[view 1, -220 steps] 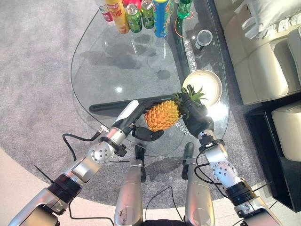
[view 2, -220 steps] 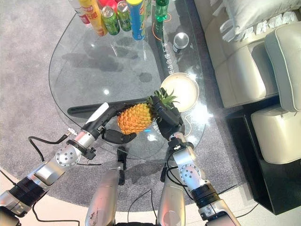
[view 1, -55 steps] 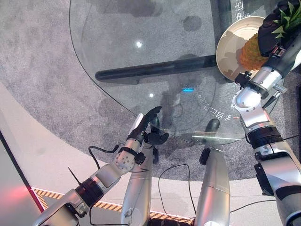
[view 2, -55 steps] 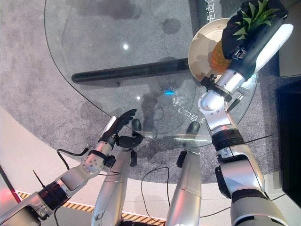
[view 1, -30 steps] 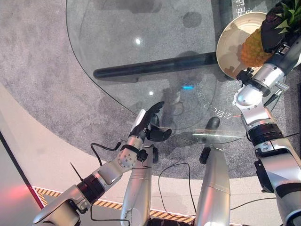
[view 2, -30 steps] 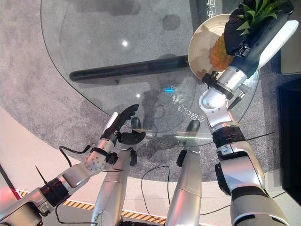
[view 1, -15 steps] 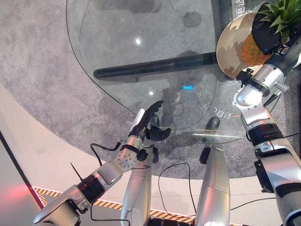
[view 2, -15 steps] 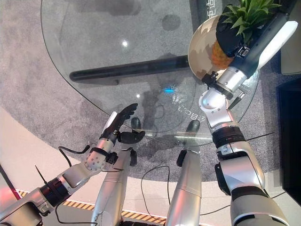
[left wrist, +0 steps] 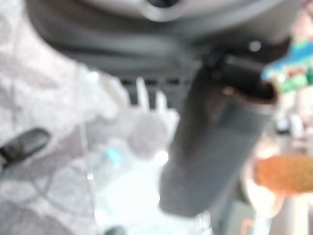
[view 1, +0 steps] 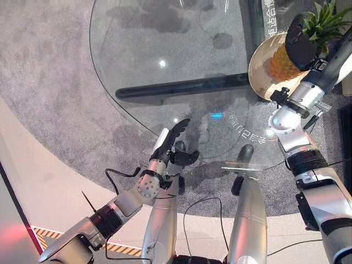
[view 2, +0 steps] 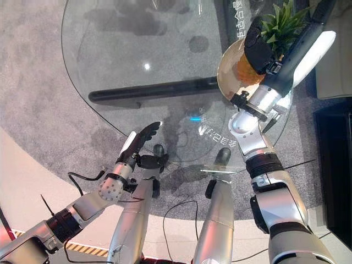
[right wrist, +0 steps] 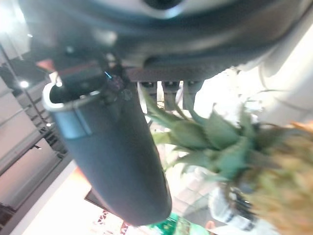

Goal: Pick up the fruit to the plate

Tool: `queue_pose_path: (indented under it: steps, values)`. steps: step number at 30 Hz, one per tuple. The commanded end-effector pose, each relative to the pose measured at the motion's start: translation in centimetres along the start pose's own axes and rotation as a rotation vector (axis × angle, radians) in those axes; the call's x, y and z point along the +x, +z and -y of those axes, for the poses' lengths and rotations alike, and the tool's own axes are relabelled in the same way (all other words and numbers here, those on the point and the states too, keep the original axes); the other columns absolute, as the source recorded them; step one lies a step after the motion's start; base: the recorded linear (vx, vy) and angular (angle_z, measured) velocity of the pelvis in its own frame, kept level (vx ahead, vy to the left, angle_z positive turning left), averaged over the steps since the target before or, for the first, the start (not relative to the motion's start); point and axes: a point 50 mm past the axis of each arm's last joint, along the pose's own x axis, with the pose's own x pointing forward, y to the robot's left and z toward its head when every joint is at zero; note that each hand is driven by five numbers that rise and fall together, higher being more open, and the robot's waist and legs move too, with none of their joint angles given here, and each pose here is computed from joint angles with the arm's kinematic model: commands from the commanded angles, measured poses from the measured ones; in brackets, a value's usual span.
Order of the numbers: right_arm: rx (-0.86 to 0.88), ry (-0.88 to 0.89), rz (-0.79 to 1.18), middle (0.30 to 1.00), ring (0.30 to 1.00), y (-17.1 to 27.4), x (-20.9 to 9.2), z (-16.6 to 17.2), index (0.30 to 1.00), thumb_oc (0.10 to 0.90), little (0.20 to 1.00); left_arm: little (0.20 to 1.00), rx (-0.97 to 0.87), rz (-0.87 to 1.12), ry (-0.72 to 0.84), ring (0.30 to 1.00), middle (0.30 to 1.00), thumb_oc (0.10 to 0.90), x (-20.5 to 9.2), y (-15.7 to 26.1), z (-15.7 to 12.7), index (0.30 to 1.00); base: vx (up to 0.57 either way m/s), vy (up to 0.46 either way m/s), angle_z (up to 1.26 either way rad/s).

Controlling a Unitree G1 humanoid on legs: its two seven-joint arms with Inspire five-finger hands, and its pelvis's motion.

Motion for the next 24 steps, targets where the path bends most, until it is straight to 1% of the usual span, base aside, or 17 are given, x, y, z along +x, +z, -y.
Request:
queue_pose_path:
  steps: [1,9,15,24]
  values:
    - [0.097,-0.103,0.255,0.900,0.900,4.43,3.58,0.87,0.900,0.800,0.900,0.900,-0.076,0.119,-0.017,0.900,0.900,0.800,-1.43,1.90,0.59,0.900,0.00,0.000,0.00]
    - [-0.028,-0.074,0.274,0.900,0.900,4.12,3.66,0.88,0.900,0.800,0.900,0.900,-0.074,0.110,-0.015,0.900,0.900,0.800,-1.50,1.75,0.36,0.900,0.00,0.000,0.00]
    - [-0.088,-0.051,0.278,0.900,0.900,3.64,3.53,1.04,0.900,0.800,0.900,0.900,-0.070,0.111,-0.016,0.900,0.900,0.800,-1.61,1.74,0.16,0.900,0.00,0.000,0.00]
    - [-0.078,0.025,0.333,0.900,0.900,4.44,2.75,0.71,0.900,0.800,0.900,0.900,-0.065,0.110,0.001,0.900,0.900,0.800,-1.94,1.53,-0.31,0.900,0.00,0.000,0.00]
